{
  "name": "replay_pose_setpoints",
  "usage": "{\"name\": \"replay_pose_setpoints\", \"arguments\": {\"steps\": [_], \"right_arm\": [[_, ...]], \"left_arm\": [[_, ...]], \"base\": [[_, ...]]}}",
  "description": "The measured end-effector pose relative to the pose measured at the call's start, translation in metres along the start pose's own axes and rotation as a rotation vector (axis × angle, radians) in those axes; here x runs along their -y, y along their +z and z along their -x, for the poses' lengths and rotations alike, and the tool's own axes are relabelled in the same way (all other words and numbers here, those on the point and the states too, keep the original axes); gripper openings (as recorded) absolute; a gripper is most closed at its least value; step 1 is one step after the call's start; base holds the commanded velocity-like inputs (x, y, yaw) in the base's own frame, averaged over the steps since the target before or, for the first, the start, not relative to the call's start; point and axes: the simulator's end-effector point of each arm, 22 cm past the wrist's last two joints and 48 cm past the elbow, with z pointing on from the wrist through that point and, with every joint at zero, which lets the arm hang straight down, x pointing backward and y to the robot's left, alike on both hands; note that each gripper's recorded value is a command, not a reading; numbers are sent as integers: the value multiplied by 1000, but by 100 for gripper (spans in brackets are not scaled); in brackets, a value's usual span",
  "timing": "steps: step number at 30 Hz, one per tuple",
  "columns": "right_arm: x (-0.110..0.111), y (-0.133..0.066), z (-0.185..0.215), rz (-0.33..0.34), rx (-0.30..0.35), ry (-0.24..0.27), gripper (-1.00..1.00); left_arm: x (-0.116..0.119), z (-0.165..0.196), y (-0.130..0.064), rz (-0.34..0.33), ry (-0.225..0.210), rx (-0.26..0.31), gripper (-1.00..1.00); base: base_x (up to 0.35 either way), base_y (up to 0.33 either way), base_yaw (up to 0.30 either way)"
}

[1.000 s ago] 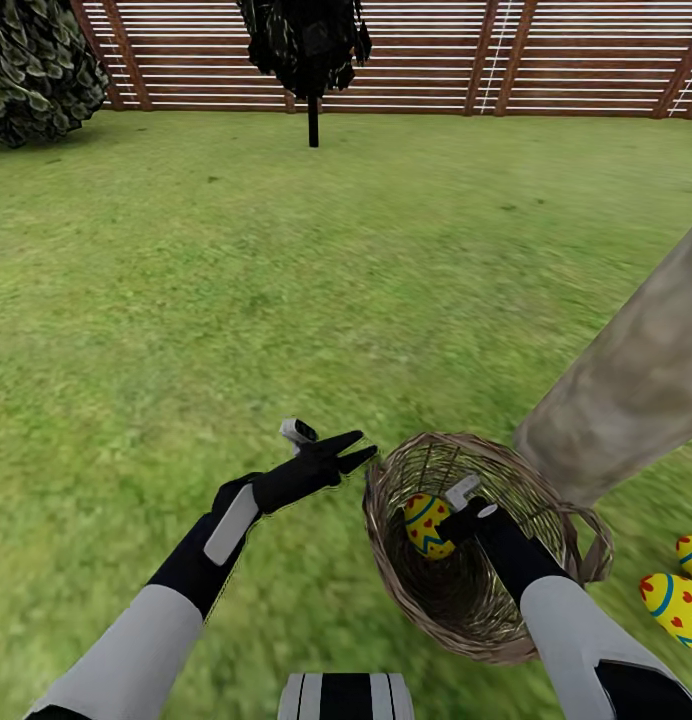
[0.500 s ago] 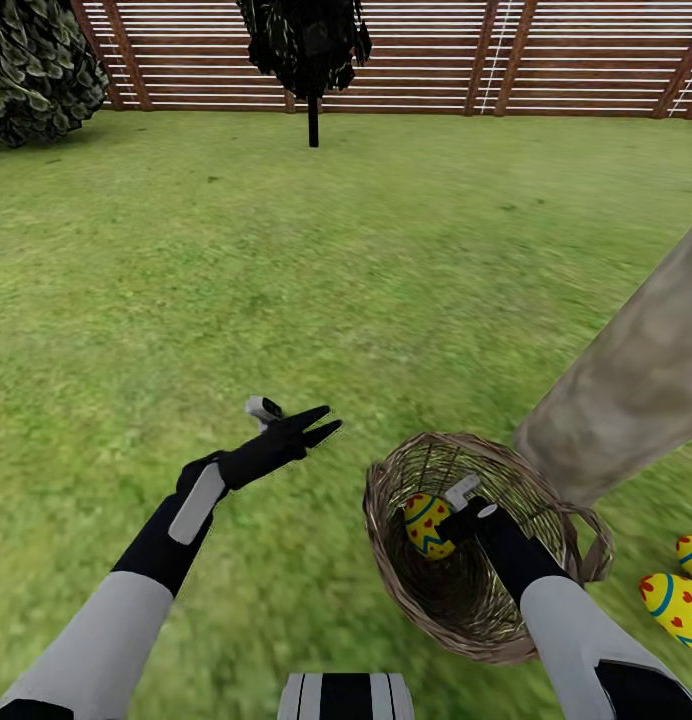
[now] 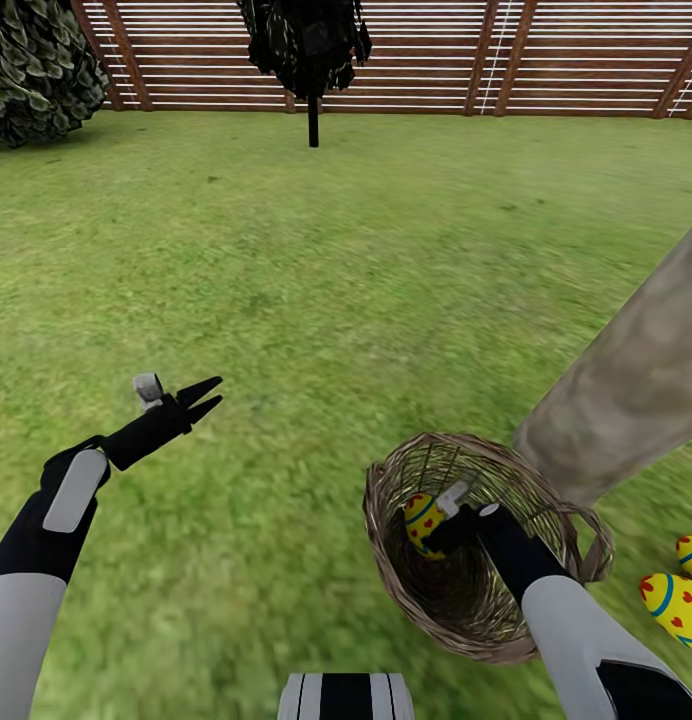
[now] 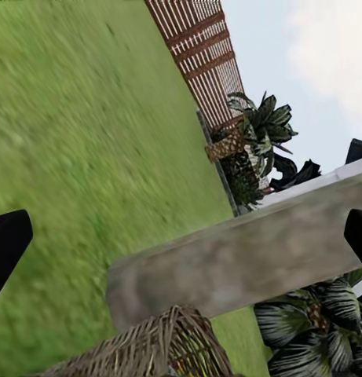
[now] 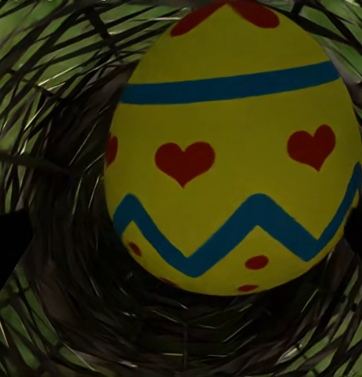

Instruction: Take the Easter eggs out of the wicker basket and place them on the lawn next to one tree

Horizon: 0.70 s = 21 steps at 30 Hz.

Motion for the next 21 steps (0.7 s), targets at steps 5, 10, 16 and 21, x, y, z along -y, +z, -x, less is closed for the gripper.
{"name": "replay_pose_setpoints", "arguments": {"steps": [5,10,16,21], "right_arm": [[5,-3,7,-11,16,-4,100],[4,3,4,-9,11,-2,100],[8,4,8,-21,21,-1,100],[27,5,10,-105,29,7,100]], "left_arm": [[1,0,0,-3,0,2,100],[-10,-5,1,7,-11,-3,100],[-15,-8,1,13,-17,-6,100],[-20,-11,2,16,-24,-8,100]], "base": [[0,0,0],[0,0,0],[0,0,0],[0,0,0]]}}
